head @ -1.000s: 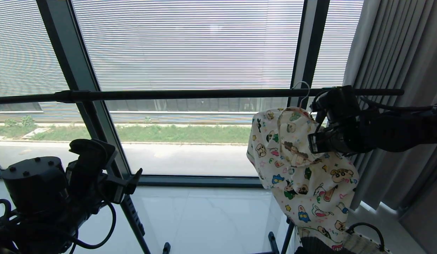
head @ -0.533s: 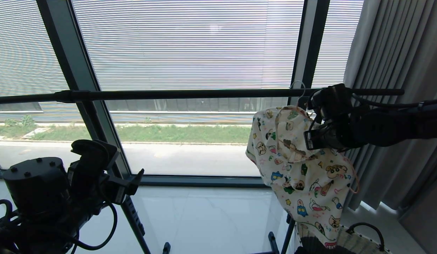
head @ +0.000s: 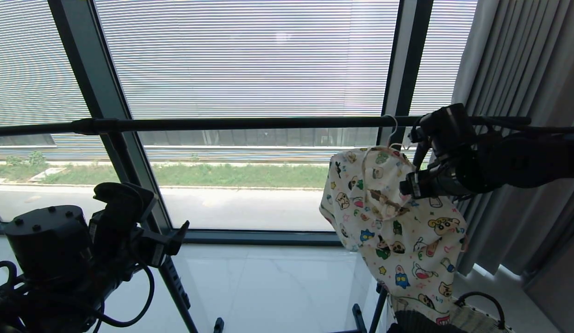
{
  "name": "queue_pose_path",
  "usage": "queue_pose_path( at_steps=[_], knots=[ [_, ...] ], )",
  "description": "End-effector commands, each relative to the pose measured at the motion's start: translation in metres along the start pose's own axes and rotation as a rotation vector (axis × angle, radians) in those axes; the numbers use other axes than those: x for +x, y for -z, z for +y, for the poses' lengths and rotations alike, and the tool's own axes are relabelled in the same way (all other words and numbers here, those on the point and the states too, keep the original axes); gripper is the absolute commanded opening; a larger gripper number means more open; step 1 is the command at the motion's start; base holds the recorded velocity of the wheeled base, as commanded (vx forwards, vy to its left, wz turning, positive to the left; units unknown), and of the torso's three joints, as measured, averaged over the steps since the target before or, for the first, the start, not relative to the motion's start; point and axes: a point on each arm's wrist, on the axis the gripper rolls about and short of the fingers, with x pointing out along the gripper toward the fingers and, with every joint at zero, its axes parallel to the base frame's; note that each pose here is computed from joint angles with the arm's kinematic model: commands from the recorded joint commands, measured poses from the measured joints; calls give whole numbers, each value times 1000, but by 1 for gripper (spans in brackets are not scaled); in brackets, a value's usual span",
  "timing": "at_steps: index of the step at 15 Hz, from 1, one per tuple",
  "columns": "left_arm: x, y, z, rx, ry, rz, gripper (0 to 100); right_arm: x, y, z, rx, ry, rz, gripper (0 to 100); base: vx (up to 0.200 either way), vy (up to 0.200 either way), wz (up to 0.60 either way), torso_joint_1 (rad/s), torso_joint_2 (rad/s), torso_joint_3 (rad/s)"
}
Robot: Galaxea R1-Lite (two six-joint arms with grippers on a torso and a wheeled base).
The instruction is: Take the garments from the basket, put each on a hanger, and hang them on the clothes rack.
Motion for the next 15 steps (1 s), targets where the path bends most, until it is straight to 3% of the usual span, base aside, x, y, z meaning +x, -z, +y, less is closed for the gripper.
queue_pose_path(
  at_steps=[1, 3, 5, 9, 15],
  knots=[
    [1, 1, 1, 0, -7, 4, 100, -46, -1, -24, -2, -8, -32, 100, 0, 0, 0, 0, 0, 0],
    [1, 1, 3, -2, -18, 9, 100, -72, 5, -37, -4, -17, -53, 100, 0, 0, 0, 0, 0, 0],
    [1, 2, 5, -6, -26, 14, 100, -87, 15, -47, -1, -12, -62, 100, -200, 0, 0, 7, -2, 2],
    [2, 5, 10, -12, -51, 28, 100, -95, 37, -57, -17, 46, -39, 100, -200, 0, 0, -6, 1, 4],
    [4, 11, 23, -26, -107, 56, 100, -112, 48, -77, 17, 72, -59, 100, -200, 0, 0, 2, -1, 0]
  ],
)
